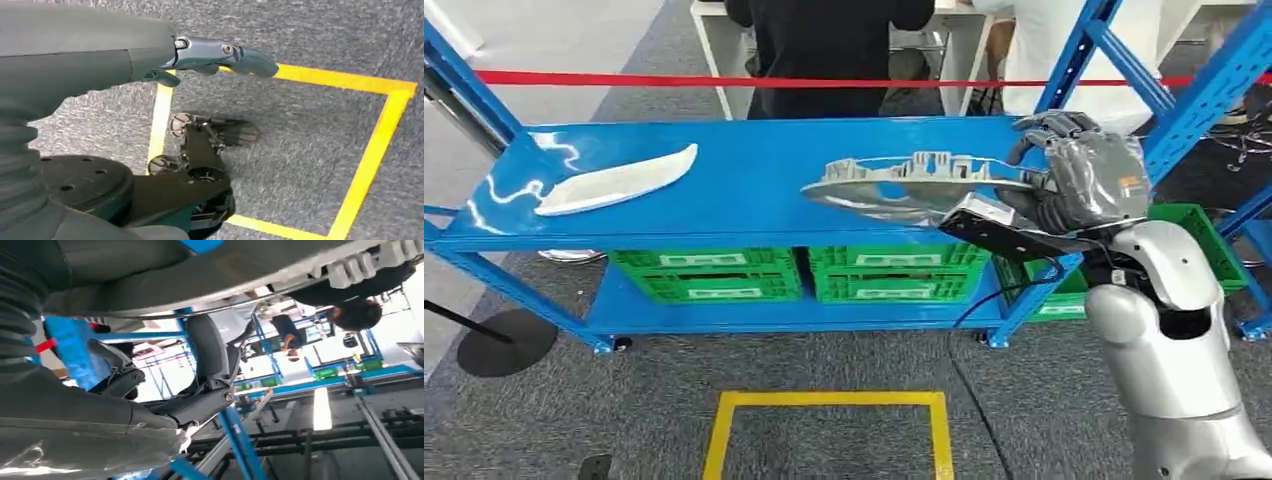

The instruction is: Take the parts from the cabinet and place them on the table.

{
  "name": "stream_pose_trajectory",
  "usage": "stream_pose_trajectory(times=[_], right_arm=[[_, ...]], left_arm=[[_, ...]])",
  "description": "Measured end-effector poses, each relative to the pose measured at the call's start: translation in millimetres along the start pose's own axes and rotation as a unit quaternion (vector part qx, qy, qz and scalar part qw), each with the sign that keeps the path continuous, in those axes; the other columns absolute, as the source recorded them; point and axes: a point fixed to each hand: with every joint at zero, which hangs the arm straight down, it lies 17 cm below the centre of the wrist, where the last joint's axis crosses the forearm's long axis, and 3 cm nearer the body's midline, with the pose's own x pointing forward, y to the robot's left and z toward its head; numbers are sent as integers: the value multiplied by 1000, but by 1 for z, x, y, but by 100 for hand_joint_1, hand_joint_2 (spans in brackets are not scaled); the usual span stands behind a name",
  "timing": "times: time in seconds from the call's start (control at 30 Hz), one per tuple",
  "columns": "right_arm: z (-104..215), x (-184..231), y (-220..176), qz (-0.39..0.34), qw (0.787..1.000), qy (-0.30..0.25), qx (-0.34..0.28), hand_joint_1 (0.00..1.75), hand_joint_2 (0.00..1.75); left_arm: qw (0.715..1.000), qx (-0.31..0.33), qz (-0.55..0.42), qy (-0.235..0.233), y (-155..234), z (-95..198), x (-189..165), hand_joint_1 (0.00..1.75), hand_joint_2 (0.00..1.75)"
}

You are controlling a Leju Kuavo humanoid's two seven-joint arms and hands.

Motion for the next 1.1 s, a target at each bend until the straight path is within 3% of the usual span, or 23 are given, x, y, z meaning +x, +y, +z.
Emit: stream_pose_trajectory(times=[1.1], right_arm=[[7, -3, 2, 1, 1000, 6, 2, 175, 175]], left_arm=[[1000, 4, -6, -3, 3, -1, 2, 0, 175]])
